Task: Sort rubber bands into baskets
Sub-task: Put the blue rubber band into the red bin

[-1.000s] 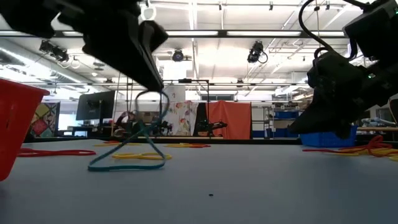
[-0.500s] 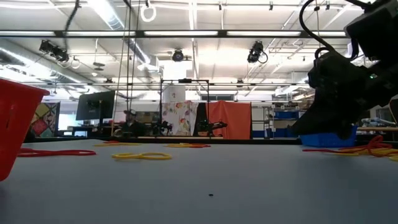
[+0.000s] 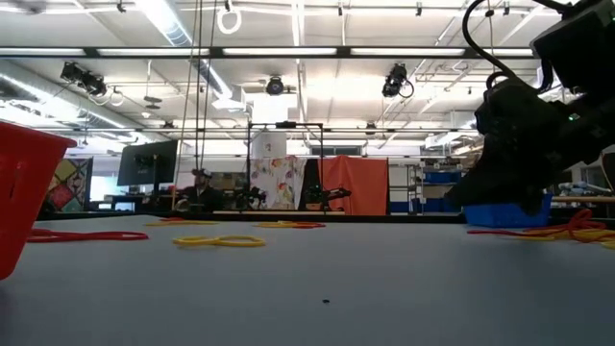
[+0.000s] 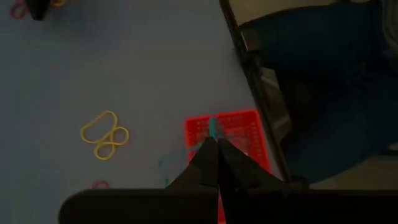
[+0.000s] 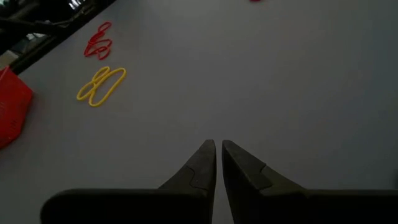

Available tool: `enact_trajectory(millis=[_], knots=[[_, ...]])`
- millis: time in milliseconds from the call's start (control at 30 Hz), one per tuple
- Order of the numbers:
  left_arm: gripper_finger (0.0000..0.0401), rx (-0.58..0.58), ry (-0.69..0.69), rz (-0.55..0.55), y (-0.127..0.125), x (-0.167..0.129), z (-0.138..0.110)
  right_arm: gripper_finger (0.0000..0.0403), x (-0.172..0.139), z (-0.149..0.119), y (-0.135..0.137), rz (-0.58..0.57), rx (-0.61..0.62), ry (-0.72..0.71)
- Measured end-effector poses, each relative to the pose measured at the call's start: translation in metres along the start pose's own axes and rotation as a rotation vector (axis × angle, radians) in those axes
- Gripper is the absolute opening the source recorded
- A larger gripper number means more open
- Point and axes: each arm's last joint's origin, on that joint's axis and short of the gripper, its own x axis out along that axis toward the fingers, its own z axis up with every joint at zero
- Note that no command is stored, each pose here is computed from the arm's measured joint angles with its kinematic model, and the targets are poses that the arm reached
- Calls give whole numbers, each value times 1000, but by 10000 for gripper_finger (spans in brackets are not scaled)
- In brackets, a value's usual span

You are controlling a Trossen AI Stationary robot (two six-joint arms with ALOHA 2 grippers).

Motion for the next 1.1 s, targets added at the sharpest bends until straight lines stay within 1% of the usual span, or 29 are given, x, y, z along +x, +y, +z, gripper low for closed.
enact_trajectory(millis=[100, 233, 433, 567, 867, 1000, 1100], knots=[[1, -6, 14, -8, -8, 4, -3, 41, 0, 0, 0, 0, 8, 0], [1, 29, 59, -13, -20, 17, -7, 41, 0, 0, 0, 0, 9, 0], [1, 53, 190, -73, -34, 46, -13, 41, 0, 0, 0, 0, 27, 0], [1, 98, 263, -89, -40, 64, -17, 41, 0, 0, 0, 1, 46, 1], [1, 76, 335, -90, -35, 90, -16, 41, 0, 0, 1, 20, 49, 12], [1, 60, 411, -111, -24, 106, -26, 41, 0, 0, 1, 24, 26, 14], [1, 47, 456, -88, -15, 117, -35, 41, 0, 0, 1, 26, 11, 14]])
